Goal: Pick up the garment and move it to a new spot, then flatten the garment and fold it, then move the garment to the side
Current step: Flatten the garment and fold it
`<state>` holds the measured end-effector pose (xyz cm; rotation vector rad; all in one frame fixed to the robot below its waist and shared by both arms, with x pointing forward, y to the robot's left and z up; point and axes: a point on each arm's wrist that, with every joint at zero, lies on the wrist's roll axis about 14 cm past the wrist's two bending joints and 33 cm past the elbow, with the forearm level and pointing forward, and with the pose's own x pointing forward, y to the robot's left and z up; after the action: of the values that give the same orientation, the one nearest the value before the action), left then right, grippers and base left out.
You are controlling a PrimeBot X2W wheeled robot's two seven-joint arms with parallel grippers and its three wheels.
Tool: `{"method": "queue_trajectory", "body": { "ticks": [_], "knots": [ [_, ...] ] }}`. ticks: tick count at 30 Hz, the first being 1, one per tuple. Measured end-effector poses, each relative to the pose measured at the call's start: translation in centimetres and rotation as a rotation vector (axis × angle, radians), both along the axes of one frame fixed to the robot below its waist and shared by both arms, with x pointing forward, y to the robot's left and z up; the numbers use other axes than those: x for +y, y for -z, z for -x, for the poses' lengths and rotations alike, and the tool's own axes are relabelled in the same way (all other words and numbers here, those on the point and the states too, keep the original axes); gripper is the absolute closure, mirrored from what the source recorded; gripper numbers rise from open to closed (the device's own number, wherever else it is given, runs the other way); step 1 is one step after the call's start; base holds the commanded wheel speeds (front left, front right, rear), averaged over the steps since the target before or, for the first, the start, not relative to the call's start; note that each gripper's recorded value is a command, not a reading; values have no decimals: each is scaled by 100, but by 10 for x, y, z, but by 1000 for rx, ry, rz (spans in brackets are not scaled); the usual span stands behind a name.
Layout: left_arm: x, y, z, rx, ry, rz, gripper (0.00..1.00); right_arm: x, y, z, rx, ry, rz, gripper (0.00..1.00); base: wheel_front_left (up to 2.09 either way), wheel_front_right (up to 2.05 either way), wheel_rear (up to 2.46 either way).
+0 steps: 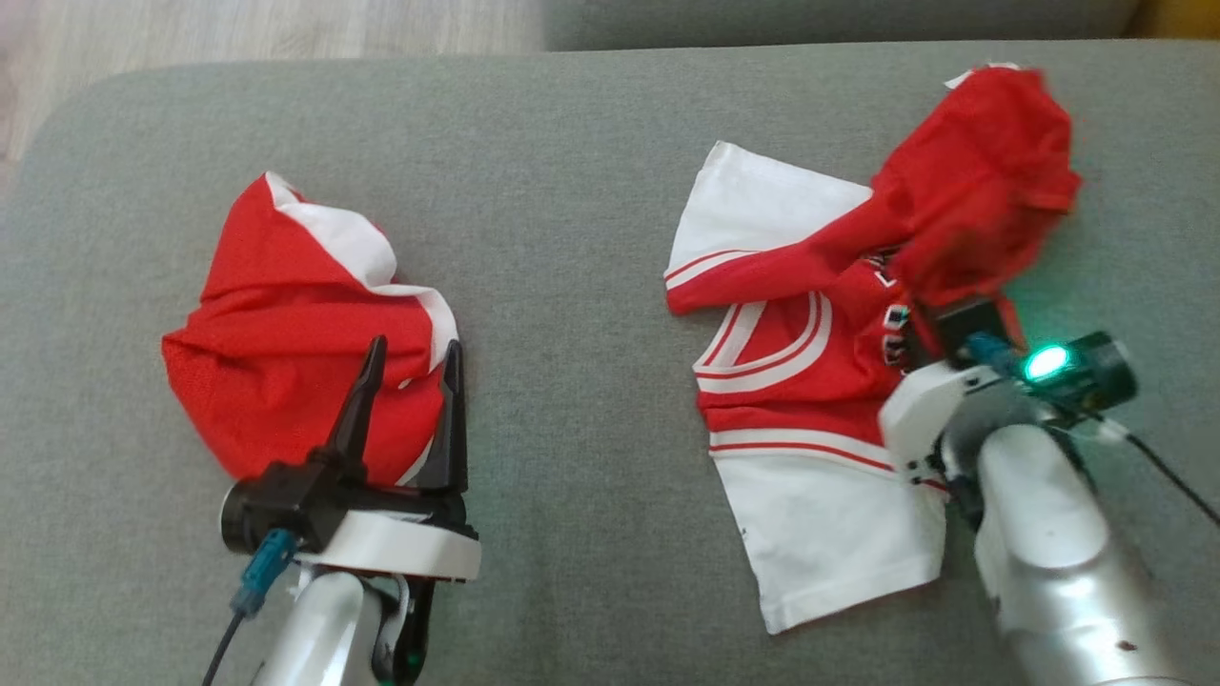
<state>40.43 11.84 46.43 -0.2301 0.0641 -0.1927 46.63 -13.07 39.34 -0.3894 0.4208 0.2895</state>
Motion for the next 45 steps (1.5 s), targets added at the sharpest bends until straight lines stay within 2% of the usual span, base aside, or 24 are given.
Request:
{"method": "queue_trajectory", "body": {
  "ticks": [5, 9, 12, 18, 24, 32, 37, 45],
  "knots": [
    [1, 1, -1, 4, -5, 0, 0, 20, 8, 5, 42, -46, -24, 0, 0, 0, 0],
    [-1, 0, -3, 0, 1, 2, 0, 17, -7, 2, -13, -18, -89, 0, 0, 0, 0],
    [-8, -4, -4, -13, 18, 5, 0, 14, -32, 0, -114, 15, -198, 0, 0, 0, 0],
    [-16, -12, -5, -36, 41, 10, 0, -21, -61, 9, -255, 155, -355, 0, 0, 0, 0],
    [-24, -16, -6, -45, 59, 21, 0, -58, -61, 36, -307, 292, -437, 0, 0, 0, 0],
    [-32, -14, -8, -39, 82, 27, 0, -74, -56, 53, -310, 347, -452, 0, 0, 0, 0],
    [-30, -8, -8, -24, 79, 26, 0, -75, -56, 42, -310, 335, -406, 0, 0, 0, 0],
    [-20, 1, -7, 1, 50, 21, 0, -55, -43, 13, -213, 254, -291, 0, 0, 0, 0]
  ]
}}
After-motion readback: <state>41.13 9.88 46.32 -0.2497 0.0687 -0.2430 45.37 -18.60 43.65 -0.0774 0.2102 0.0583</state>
